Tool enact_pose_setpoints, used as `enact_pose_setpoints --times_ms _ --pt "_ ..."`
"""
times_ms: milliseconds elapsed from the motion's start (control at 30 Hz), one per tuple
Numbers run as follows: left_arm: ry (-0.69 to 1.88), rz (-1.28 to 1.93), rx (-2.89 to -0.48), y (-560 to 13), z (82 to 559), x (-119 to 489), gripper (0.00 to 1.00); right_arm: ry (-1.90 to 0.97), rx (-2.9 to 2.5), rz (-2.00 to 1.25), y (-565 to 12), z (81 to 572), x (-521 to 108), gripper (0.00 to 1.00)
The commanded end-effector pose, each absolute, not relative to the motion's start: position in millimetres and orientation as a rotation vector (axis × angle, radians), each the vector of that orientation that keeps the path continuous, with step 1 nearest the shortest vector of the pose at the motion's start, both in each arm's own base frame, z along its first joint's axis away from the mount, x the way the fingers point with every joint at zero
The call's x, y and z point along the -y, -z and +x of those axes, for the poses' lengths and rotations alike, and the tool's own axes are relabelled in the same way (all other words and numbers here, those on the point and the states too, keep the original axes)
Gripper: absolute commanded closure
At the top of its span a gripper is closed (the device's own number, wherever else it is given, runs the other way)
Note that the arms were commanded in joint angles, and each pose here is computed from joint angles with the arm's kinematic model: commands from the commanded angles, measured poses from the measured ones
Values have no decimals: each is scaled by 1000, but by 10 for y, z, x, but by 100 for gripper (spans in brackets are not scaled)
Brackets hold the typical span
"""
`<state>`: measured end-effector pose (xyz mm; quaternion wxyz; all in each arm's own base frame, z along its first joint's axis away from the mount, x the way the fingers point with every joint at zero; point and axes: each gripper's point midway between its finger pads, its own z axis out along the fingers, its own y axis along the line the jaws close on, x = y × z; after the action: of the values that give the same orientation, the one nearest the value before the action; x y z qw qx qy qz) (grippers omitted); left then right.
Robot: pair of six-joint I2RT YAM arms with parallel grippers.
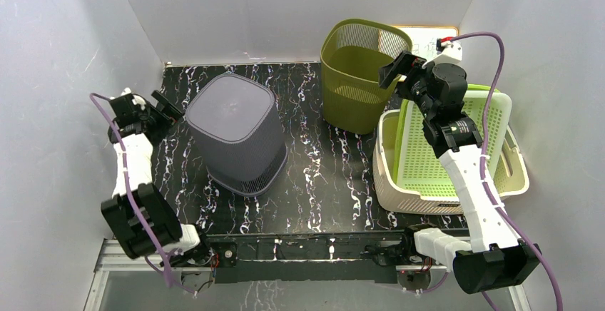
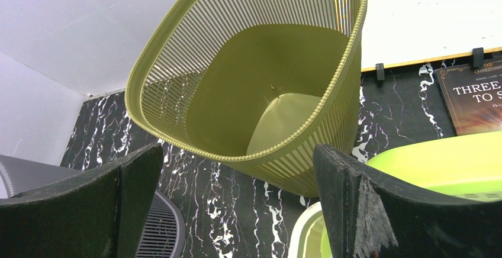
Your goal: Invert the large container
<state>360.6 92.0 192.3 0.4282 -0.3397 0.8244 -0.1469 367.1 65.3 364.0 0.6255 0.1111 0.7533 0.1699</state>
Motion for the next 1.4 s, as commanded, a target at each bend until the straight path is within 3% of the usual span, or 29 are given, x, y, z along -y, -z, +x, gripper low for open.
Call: enact_pose_setpoints --times_ms 0,200,467,1000,1367 --pt "326 -658 -1846 -3060 3499 -844 2 -394 -1746 219 -3561 3699 -721 2" --pt "556 -292 -1638 -4272 3343 -197 2 -405 -1748 216 -3540 3692 -760 2" --pt "893 102 -1510 -4931 2980 781 2 -434 -1745 212 -3579 3694 -836 2" --pt "773 489 -1861 -3991 3147 2647 2 -394 -1736 227 -3641 3687 -792 2" --pt "755 621 -2000 -3289 2555 2792 2 -384 -1747 223 -3530 3723 -790 2"
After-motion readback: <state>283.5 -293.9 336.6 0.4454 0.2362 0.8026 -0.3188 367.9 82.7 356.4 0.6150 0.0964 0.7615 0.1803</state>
